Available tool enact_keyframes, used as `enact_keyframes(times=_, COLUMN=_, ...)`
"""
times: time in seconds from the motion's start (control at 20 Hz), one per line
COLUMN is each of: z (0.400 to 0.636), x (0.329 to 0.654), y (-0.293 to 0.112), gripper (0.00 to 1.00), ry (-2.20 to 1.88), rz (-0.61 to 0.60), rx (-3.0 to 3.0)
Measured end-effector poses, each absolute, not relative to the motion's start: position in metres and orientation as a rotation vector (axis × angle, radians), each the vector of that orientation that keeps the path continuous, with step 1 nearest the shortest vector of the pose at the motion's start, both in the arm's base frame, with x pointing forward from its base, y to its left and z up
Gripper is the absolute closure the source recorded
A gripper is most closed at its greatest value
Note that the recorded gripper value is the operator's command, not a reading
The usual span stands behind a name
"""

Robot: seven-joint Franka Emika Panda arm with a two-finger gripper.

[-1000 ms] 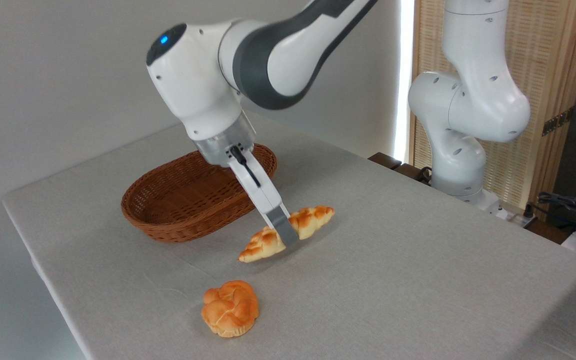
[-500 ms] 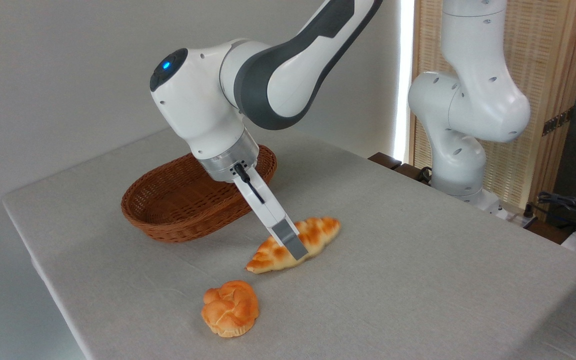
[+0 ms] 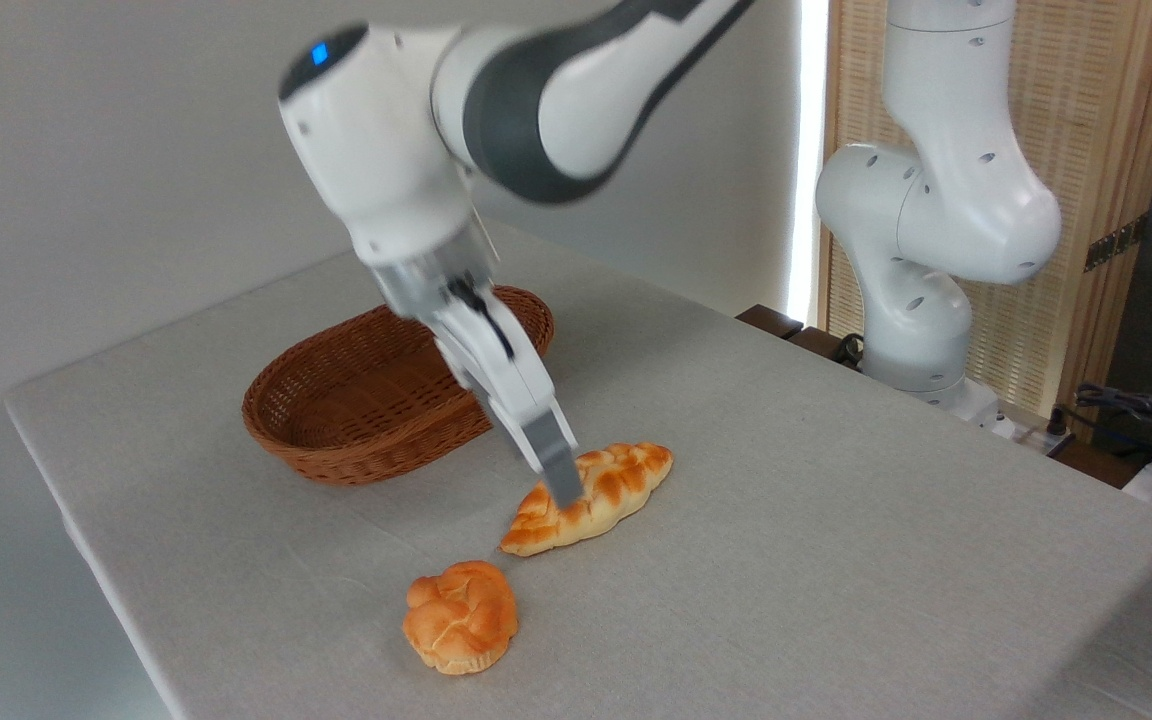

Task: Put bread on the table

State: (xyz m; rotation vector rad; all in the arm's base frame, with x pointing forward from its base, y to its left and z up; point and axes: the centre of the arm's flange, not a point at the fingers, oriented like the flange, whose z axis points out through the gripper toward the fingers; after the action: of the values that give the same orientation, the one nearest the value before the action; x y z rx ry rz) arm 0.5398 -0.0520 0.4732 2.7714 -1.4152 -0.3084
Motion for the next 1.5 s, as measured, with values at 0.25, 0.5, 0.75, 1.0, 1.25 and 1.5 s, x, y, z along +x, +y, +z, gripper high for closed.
enact_keyframes(times=0.25, z=0.570, x=0.560, y=-0.071, gripper=0.00, ry=-1.300, rz=0.025, rx=2.854)
enact_keyframes(times=0.5, z=0.606, x=0.564, y=-0.061, gripper=0.00, ry=-1.233, rz=0.128, rx=2.831)
enact_keyframes(times=0.75, z=0.616, x=0.566, y=-0.069, gripper=0.00, ry=-1.257, rz=0.118, rx=2.820)
enact_keyframes(times=1.0, z=0.623, x=0.568, y=-0.049, gripper=0.00, ry=-1.217, rz=0.129, rx=2.860)
enact_keyframes(times=1.25, z=0.628, x=0.570, y=-0.034, gripper=0.00, ry=-1.180, rz=0.145, rx=2.880)
enact_keyframes(times=1.5, z=0.627, x=0.570, y=-0.033, gripper=0.00, ry=-1.178, rz=0.143, rx=2.882)
